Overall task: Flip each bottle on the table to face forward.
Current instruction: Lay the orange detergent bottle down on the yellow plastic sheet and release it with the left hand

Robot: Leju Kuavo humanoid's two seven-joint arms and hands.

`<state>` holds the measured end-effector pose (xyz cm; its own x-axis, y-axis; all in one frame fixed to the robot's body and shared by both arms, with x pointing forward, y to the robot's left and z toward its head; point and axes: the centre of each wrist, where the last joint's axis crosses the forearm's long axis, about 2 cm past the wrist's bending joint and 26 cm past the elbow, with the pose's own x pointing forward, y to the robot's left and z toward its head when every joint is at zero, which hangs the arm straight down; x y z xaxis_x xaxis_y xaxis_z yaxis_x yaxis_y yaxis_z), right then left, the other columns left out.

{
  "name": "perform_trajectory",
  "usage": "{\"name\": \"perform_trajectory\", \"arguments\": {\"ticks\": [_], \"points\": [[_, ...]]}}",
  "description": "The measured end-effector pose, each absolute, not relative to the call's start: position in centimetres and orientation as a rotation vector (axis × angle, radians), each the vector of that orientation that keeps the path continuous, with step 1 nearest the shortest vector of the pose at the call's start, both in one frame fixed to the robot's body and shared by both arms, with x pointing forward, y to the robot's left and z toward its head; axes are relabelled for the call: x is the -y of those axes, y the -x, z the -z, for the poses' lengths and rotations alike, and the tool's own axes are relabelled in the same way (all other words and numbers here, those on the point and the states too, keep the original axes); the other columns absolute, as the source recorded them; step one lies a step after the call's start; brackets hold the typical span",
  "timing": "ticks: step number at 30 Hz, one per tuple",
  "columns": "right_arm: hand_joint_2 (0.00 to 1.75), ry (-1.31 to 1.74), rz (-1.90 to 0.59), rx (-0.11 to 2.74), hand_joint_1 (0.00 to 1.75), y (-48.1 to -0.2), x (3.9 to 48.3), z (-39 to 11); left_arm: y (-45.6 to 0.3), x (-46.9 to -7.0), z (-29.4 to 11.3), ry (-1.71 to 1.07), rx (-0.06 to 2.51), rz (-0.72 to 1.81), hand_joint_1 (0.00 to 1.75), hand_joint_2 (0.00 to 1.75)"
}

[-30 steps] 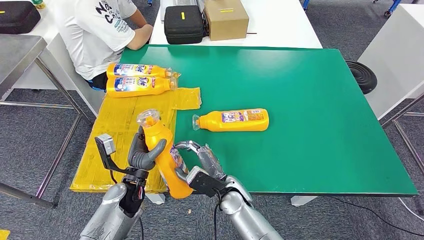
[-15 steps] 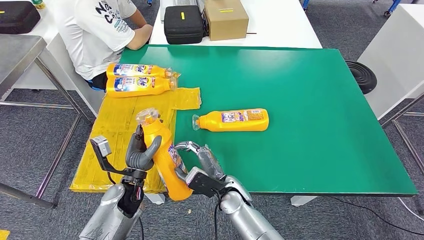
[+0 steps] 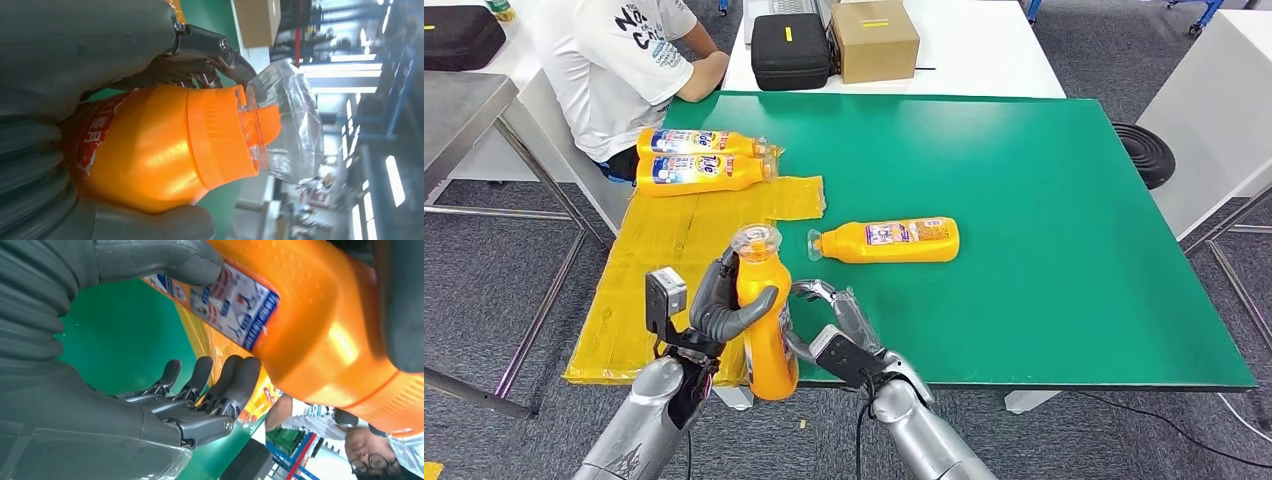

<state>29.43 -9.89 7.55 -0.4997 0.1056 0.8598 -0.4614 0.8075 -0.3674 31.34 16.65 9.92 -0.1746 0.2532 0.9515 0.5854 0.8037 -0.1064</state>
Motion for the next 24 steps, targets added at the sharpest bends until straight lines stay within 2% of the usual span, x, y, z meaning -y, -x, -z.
{"name": "perform_trajectory", "arguments": {"ticks": [3,4,7,8,14,18,24], "points": [[1.75,-0.261,-0.684,1.982,1.75,-29.5,10.1,-7.5,-31.6,-16.9,-9.8,0.640,1.749,0.405,1.75,1.75],[1.75,-0.259,-0.678,1.981,1.63,-29.4,10.1,-7.4,-31.7,-17.0,-9.8,0.634,1.747,0.420,1.75,1.75],[1.75,-0.251,-0.658,1.983,0.34,-29.4,10.2,-7.4,-31.8,-17.1,-9.8,0.613,1.741,0.447,1.75,1.75],[1.75,-0.249,-0.647,1.985,0.02,-29.4,10.3,-7.4,-31.9,-17.1,-9.8,0.605,1.740,0.451,1.75,1.75],[1.75,-0.270,-0.567,2.020,0.00,-29.2,10.3,-8.2,-32.2,-17.4,-10.2,0.534,1.750,0.450,1.75,1.75],[0.00,-0.279,-0.544,2.046,0.00,-29.2,10.3,-8.8,-32.5,-17.7,-10.5,0.516,1.752,0.443,1.75,1.75],[0.00,-0.359,-0.447,2.055,0.00,-28.9,10.6,-9.5,-33.1,-19.2,-11.4,0.454,1.798,0.404,1.75,1.75]]}}
